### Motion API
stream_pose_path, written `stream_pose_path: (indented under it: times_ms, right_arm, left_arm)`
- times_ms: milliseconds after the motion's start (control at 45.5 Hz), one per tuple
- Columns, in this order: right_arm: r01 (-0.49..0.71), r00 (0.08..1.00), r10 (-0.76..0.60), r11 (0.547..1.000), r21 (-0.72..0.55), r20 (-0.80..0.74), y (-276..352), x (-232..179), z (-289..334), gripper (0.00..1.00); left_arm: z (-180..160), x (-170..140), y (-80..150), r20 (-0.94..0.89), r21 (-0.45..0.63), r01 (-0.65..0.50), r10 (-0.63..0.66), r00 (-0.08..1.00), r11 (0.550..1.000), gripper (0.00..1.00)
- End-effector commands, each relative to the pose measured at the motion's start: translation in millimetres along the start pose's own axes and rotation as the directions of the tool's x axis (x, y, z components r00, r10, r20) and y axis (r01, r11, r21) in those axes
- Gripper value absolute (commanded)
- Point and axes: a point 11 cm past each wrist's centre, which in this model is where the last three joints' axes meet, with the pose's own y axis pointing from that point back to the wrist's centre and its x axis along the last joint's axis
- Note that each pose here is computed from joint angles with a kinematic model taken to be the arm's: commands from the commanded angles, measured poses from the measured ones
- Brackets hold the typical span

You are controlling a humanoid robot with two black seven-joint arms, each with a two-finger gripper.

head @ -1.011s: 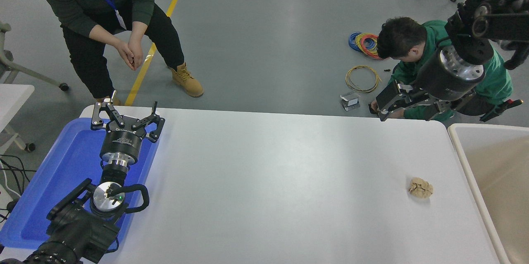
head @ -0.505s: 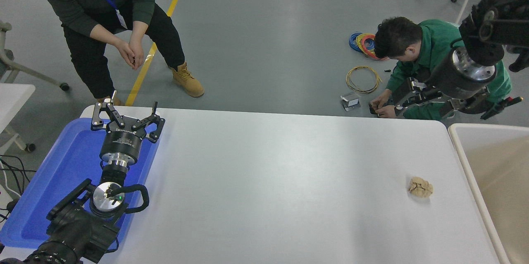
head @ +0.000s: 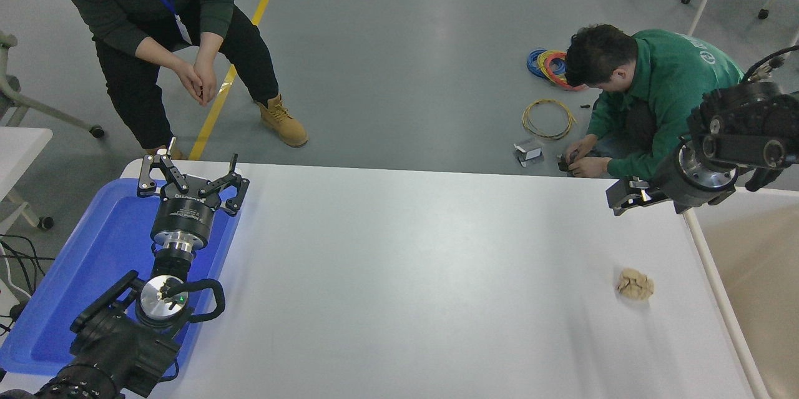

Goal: Pick up paper ball place in dustbin

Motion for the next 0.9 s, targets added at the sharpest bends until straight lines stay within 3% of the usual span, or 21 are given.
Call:
stream_pose_path:
  times_ms: [0,484,681,879]
  right_arm:
    - [-0.041,0.999,0.041,0.999,-0.026,-0.014,-43,-31,7,1.0]
    - [-0.035,0.999,0.036,0.999,-0.009,0.024,-79,-66,4,1.0]
    - [-0.116,0.993,0.117,0.993,-0.027,0.032,-90,-67,11,1.0]
    - [-0.108,0.994,0.109,0.994,-0.029,0.026,-99,-78,9,1.0]
  left_arm:
    - [-1,0,0,-0.001,0.0,0.0,0.0,1.0,1.0,1.0]
    - [0,0,0,0.001,0.001,0.0,0.0,1.0,1.0,1.0]
    - [0,0,0,0.001,0.001,0.0,0.0,1.0,1.0,1.0]
    - [-1,0,0,-0.001,0.0,0.0,0.0,1.0,1.0,1.0]
